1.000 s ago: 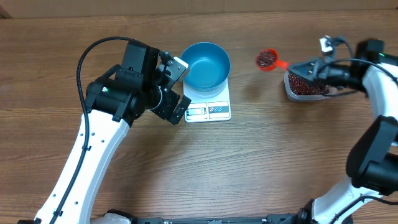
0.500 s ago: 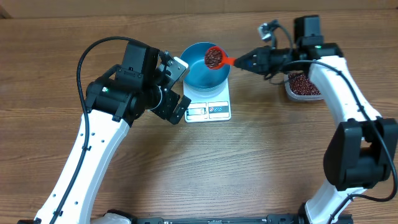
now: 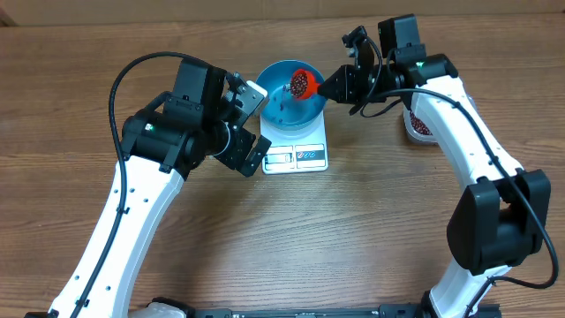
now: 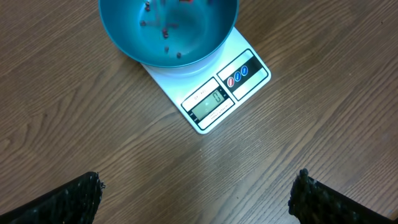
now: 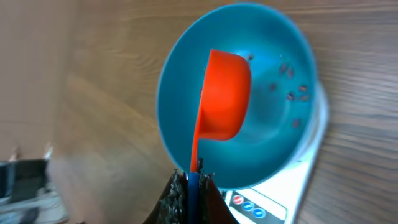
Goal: Scoop item into bowl and weigh 150g on scale
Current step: 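Carry the filled cup left with the right gripper over the teal bowl, then tilt the cup with the right gripper to pour beans into the bowl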
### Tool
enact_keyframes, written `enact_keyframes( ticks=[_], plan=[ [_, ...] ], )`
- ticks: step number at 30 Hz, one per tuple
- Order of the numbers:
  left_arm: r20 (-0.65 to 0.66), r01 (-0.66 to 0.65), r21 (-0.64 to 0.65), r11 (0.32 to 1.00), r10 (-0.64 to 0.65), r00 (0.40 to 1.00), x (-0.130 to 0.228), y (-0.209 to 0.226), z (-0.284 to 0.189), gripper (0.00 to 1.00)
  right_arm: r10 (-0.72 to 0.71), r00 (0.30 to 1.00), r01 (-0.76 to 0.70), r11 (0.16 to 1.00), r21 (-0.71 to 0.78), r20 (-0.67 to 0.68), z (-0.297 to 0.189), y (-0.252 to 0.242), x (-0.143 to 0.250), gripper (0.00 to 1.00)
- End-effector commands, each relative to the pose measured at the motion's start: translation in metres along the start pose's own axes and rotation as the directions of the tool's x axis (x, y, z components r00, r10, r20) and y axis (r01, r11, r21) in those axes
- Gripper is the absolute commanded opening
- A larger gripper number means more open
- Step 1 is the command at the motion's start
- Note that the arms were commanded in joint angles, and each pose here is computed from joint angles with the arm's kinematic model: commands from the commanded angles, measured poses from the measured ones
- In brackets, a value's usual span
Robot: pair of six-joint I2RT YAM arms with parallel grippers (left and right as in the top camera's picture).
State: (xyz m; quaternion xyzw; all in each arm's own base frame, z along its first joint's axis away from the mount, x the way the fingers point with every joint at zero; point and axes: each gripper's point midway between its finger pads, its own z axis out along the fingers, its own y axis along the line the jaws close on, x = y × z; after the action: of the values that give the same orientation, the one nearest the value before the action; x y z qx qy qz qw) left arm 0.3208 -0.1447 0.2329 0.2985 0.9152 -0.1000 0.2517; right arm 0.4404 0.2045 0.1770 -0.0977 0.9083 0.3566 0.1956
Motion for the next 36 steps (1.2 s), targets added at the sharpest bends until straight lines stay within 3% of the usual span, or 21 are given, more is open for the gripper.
enact_keyframes(
  ticks=[1,9,19,36],
  plan=[
    [0.026,-0.036,0.012,0.999,0.036,0.999,-0.006,-0.005,-0.006,1.00,-0.087,0.994,0.078,0.991,0.109,0.071,-0.019,0.017,-0.021,0.04],
    [0.026,-0.036,0.012,0.999,0.036,0.999,-0.006,-0.005,-0.006,1.00,-0.164,0.986,0.144,0.941,0.306,0.042,-0.018,0.021,-0.018,0.04],
    [0.026,-0.036,0.012,0.999,0.036,0.999,-0.006,-0.005,-0.006,1.00,-0.232,0.973,0.210,0.881,0.423,0.000,-0.011,0.023,-0.010,0.04],
    [0.026,-0.036,0.012,0.999,0.036,0.999,-0.006,-0.005,-0.006,1.00,-0.390,0.918,0.380,0.818,0.431,-0.071,-0.003,0.041,-0.003,0.04]
  ],
)
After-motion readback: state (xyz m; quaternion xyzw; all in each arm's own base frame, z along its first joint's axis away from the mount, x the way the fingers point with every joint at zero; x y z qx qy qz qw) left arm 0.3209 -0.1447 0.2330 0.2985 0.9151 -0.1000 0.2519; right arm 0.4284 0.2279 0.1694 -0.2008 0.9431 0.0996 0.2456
